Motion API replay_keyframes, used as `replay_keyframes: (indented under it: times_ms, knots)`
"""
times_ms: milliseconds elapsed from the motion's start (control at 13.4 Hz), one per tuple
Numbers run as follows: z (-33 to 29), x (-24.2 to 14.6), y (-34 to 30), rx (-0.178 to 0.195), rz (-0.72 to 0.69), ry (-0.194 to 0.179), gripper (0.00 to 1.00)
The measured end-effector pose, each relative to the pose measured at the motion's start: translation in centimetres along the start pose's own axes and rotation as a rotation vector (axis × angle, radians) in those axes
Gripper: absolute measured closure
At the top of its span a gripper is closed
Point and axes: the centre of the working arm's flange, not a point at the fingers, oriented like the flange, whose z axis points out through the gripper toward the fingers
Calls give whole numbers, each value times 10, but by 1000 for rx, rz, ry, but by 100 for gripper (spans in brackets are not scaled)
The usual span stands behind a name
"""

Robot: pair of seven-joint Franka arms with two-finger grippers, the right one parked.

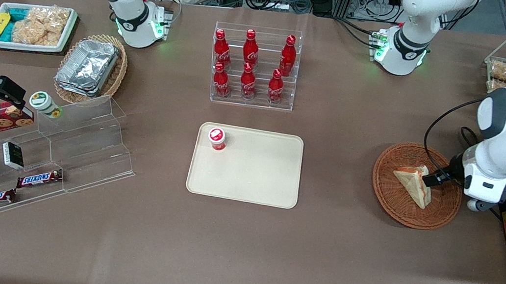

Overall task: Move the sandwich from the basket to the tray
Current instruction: 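Move the left gripper down over the sandwich in the wicker basket, then close the left gripper on the triangular sandwich and lift it, then carry the sandwich with the left gripper over to the beige tray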

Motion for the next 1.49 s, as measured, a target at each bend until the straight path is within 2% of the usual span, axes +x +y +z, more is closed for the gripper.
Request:
replay_keyframes:
  times_ms: [149,448,672,821,896,1119,1343,1493]
  knots:
    - [30,-7,-7,-5,-75,-10,0]
    - [68,-5,-11,44,-95,-11,0]
    - [96,-1,-15,49,-113,-35,0]
    - [104,-1,-14,49,-117,-44,20]
    - [104,-1,-14,47,-119,-44,33]
    - [87,9,-9,52,-73,-20,61]
    - [37,22,11,104,23,-52,68]
    - [-11,14,49,115,101,-54,78]
